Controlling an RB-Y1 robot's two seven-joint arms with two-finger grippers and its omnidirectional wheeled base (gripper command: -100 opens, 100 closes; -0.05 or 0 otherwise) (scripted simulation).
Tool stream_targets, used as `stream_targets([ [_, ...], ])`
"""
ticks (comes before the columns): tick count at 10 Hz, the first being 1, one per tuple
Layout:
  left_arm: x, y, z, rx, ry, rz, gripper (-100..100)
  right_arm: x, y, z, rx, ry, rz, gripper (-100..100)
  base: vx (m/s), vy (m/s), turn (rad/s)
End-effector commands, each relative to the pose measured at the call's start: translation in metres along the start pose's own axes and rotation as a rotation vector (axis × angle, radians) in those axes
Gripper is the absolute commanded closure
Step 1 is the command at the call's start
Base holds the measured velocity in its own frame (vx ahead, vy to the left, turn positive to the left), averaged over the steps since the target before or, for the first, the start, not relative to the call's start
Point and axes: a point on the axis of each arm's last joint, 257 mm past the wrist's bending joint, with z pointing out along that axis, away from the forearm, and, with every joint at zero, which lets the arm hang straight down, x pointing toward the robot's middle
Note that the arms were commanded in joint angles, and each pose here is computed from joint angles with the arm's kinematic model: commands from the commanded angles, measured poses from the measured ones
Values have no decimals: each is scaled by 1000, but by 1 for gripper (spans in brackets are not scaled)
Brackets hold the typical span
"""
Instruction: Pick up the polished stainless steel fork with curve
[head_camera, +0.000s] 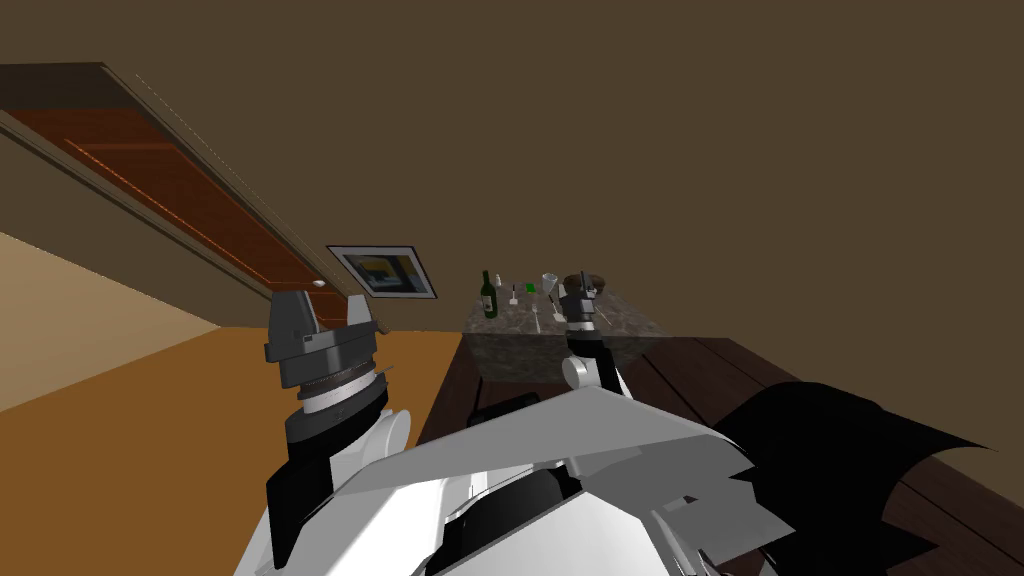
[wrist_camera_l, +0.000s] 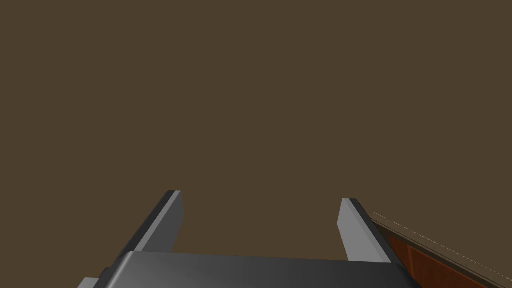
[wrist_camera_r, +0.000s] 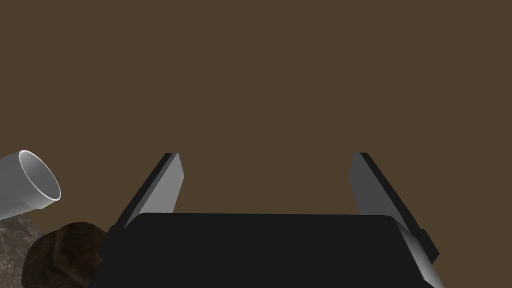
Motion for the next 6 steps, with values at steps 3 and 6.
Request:
stream_targets([
  [3,0,0,0,0,0,0,0,-1,-27,-14,84,78,-42,-100,12,83,-26],
  [6,0,0,0,0,0,0,0,-19,-69,-44,215,115,-79,-100,29,191,-19],
])
